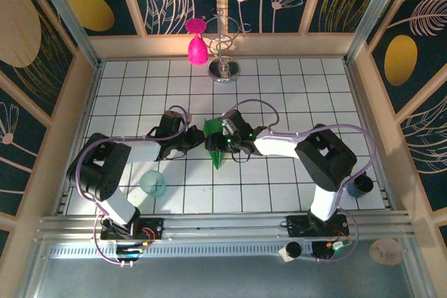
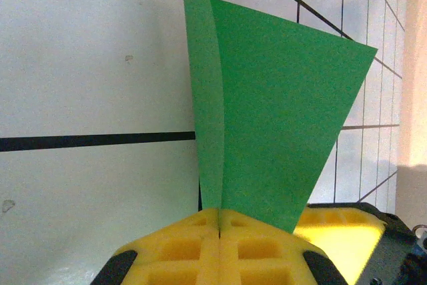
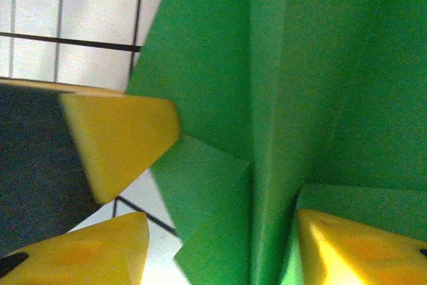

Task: Fold a paper plane with a square sheet of paper (pick it up from the middle)
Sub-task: Move the paper plane to the top-center of the table.

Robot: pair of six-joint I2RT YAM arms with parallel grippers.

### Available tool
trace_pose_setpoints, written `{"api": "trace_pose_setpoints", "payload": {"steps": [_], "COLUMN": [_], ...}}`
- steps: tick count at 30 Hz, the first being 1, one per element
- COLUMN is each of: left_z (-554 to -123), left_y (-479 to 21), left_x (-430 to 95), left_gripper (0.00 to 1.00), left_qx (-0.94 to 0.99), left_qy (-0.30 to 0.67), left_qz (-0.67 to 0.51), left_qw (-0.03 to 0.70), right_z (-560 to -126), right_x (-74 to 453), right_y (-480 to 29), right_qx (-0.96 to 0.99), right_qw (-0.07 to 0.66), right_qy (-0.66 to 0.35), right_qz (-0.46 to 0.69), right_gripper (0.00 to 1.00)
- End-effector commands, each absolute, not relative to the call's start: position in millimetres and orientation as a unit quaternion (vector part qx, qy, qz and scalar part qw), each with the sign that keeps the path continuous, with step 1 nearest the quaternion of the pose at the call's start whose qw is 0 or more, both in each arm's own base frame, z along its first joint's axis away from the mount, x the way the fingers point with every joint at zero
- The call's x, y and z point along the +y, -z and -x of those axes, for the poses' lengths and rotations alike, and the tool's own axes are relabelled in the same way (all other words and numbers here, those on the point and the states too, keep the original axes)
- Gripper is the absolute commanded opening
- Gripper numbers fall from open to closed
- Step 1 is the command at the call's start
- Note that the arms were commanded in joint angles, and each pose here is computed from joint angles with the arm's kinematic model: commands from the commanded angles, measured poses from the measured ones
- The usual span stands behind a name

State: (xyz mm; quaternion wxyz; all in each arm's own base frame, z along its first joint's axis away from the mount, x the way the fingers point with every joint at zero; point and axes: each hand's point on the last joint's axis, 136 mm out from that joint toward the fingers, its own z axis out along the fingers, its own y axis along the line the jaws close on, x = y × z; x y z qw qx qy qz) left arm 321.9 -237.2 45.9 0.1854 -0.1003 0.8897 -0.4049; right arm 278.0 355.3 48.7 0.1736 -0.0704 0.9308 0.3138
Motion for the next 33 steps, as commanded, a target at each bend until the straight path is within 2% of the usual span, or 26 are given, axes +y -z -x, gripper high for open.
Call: {"api": "trace_pose_setpoints", "payload": {"steps": [1, 7, 10, 20, 24, 33], "left_z": [-320, -320, -321, -330, -336, -343], "left_y": [-47, -48, -49, -58, -64, -73], "left_x": [-241, -240, -239, -220, -201, -173], "left_gripper": [0.0, 0.0, 0.03, 0.39, 0.53, 0.75], "left_qx": [0.886, 0.887, 0.888, 0.904, 0.912, 0.915], "left_qy": [0.415, 0.412, 0.408, 0.351, 0.308, 0.257], "left_qz": [0.096, 0.096, 0.097, 0.101, 0.11, 0.126], "left_qw": [0.182, 0.184, 0.187, 0.223, 0.248, 0.285], "right_z": [-281, -285, -285, -292, -301, -351], "right_x": [351, 344, 341, 326, 309, 259], "right_y": [-40, -38, -36, -31, -33, -43], "right_qx": [0.942, 0.947, 0.95, 0.962, 0.967, 0.966], "right_qw": [0.175, 0.18, 0.18, 0.186, 0.198, 0.231], "right_qy": [-0.279, -0.259, -0.248, -0.199, -0.161, -0.12], "right_qz": [0.071, 0.057, 0.053, 0.035, 0.027, -0.013], "right_gripper": [0.58, 0.46, 0.4, 0.17, 0.13, 0.08]}}
